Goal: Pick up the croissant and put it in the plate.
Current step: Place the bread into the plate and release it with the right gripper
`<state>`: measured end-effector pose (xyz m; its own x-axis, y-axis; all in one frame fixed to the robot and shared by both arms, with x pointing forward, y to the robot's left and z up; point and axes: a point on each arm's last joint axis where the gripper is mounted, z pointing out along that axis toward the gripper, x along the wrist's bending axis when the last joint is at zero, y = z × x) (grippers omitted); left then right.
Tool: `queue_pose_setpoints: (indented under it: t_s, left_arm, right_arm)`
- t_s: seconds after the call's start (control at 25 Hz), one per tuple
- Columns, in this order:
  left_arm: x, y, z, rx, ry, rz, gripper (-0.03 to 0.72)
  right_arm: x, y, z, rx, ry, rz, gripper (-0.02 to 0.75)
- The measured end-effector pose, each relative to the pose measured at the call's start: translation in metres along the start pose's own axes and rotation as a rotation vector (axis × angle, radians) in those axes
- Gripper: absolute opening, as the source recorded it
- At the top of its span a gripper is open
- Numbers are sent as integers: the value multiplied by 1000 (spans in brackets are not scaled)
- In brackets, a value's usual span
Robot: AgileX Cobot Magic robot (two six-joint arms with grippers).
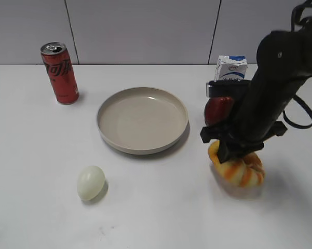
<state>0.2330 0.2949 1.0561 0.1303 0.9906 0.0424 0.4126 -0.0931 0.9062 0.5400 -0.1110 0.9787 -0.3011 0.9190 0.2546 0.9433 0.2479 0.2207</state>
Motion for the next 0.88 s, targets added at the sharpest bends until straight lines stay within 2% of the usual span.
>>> queue_pose_setpoints:
  t_s: [0.16,0.28,0.52,0.72,0.8,0.88]
  left_arm:
    - [0,0,0,0,0,0,201]
    - [0,0,0,0,0,0,201]
    - [0,0,0,0,0,0,201]
    - [0,0,0,0,0,0,201]
    - [0,0,0,0,0,0,201]
    - [0,0,0,0,0,0,201]
  right_arm:
    - [40,29,-19,-113,55,-138,153]
    - [60,54,-17,-166,79,-188,153]
    - [75,95,29,-161,77,-242,152]
    - [79,106,77,-79,67,-257,155]
    - [76,105,92,-44,53,-261,241]
    - [73,103,100,-17,38,-265,400]
